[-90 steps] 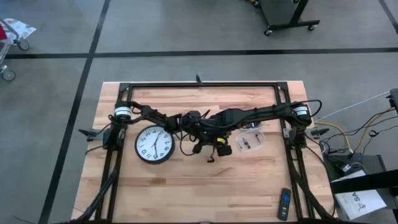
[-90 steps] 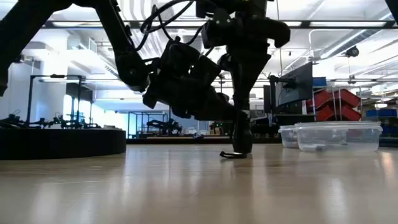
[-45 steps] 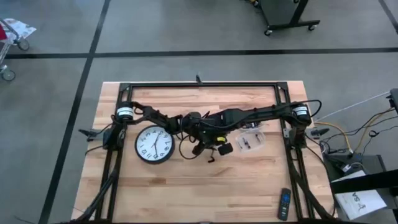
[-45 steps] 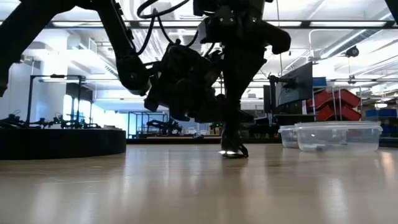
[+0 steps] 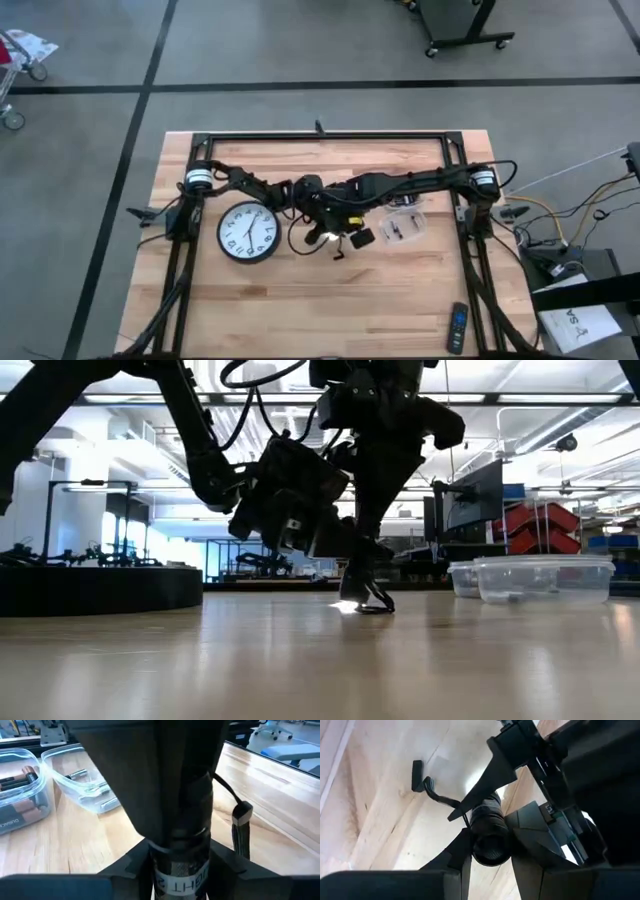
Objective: Insert battery
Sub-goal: Close the black battery compartment
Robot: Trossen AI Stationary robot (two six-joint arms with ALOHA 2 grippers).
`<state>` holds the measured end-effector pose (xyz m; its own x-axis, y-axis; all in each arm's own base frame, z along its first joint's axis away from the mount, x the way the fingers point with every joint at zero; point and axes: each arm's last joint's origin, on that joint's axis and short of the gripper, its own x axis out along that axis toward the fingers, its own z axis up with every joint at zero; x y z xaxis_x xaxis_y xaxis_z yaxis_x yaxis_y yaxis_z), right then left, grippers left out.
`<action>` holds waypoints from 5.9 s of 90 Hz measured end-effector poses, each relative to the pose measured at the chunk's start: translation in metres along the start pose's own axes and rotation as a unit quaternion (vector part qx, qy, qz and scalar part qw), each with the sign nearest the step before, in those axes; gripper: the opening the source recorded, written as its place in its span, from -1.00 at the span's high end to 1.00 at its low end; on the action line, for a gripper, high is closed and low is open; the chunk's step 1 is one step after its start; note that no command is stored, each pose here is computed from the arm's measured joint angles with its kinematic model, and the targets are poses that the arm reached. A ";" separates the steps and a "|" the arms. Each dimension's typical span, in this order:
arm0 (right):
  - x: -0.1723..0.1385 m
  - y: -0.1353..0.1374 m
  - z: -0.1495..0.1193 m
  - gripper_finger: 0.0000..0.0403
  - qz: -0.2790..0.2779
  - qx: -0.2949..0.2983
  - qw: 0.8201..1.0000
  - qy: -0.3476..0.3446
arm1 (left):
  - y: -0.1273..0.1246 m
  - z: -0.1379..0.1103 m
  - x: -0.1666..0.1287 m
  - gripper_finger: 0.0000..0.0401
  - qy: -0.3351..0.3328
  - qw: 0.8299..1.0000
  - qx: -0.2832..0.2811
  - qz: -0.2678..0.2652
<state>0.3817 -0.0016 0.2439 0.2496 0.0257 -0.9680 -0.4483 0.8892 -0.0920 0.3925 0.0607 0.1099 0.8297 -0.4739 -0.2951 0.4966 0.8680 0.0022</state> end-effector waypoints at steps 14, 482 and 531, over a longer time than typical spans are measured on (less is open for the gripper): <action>0.000 0.000 0.000 0.57 0.000 -0.008 1.000 0.001 | 0.000 0.001 0.000 0.45 -0.006 1.000 -0.001 0.004; 0.006 0.004 -0.002 0.57 0.021 0.363 0.930 0.059 | -0.023 -0.008 0.018 0.51 -0.077 0.991 -0.009 0.110; 0.012 -0.001 -0.011 0.57 -0.013 0.668 0.740 0.074 | -0.019 -0.007 0.018 0.50 -0.082 0.981 -0.058 0.166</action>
<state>0.3754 -0.0069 0.2296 0.1011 0.0379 -0.9942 0.8293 0.5488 0.1052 0.3961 0.0364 0.0974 0.9752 -0.1717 -0.1394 0.1678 0.9850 -0.0393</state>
